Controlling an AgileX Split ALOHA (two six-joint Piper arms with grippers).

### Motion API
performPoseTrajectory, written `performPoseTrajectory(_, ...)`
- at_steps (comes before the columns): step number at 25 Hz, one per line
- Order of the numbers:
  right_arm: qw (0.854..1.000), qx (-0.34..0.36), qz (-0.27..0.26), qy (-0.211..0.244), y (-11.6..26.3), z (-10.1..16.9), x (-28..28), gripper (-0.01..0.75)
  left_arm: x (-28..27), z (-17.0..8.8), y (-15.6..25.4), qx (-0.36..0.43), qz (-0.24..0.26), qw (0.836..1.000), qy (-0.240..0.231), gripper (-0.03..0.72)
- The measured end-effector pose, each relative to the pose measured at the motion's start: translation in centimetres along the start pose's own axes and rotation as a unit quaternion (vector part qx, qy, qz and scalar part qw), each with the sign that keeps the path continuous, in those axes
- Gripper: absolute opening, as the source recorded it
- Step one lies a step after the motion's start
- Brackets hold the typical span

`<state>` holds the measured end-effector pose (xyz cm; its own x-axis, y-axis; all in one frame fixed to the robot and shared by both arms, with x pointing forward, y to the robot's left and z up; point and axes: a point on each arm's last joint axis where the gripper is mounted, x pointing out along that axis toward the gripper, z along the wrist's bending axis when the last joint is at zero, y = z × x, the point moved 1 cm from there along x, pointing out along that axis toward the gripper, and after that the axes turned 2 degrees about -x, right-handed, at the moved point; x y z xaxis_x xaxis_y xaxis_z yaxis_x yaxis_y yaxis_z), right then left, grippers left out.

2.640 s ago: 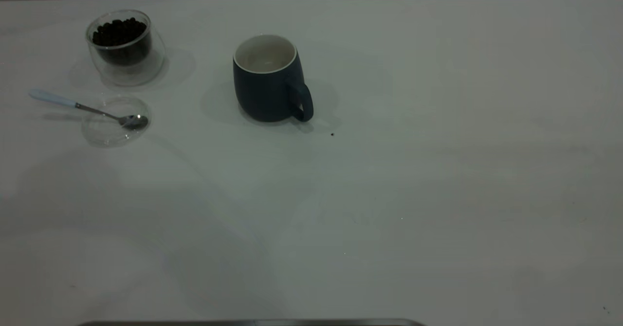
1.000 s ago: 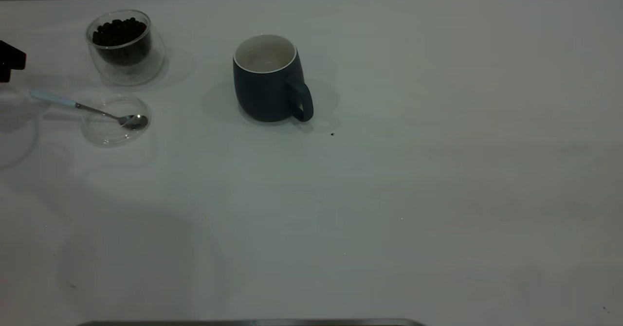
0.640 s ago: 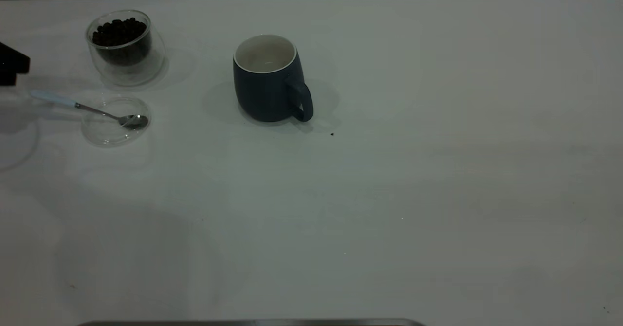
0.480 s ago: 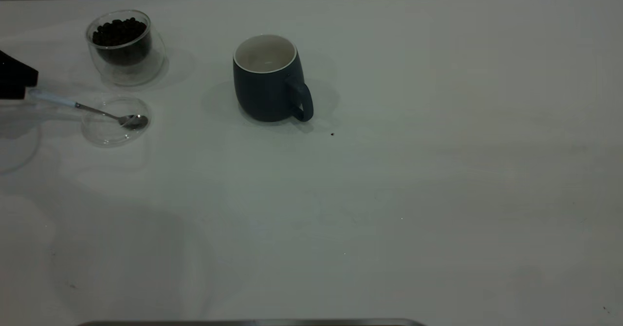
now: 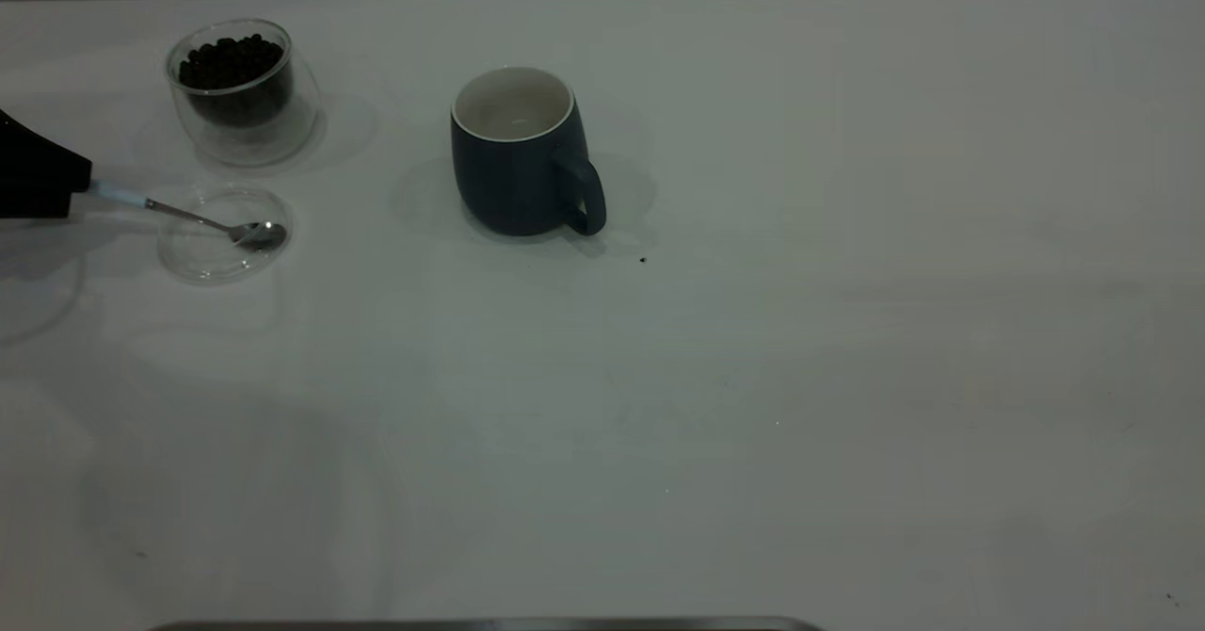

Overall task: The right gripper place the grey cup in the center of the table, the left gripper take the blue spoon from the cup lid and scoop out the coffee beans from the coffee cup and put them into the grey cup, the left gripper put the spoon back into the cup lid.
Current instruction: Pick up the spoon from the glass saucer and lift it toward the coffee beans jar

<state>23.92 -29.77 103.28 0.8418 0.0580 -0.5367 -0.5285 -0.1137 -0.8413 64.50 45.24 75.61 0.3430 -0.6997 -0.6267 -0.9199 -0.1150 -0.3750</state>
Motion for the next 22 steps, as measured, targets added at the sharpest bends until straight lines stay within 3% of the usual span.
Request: performPoseTrajectory(22, 1.0, 0.0, 0.0, 0.0, 0.0, 0.0, 0.0, 0.402, 1.5, -1.2, -0.2, -0.004, 0.001, 0.999, 0.039, 0.555)
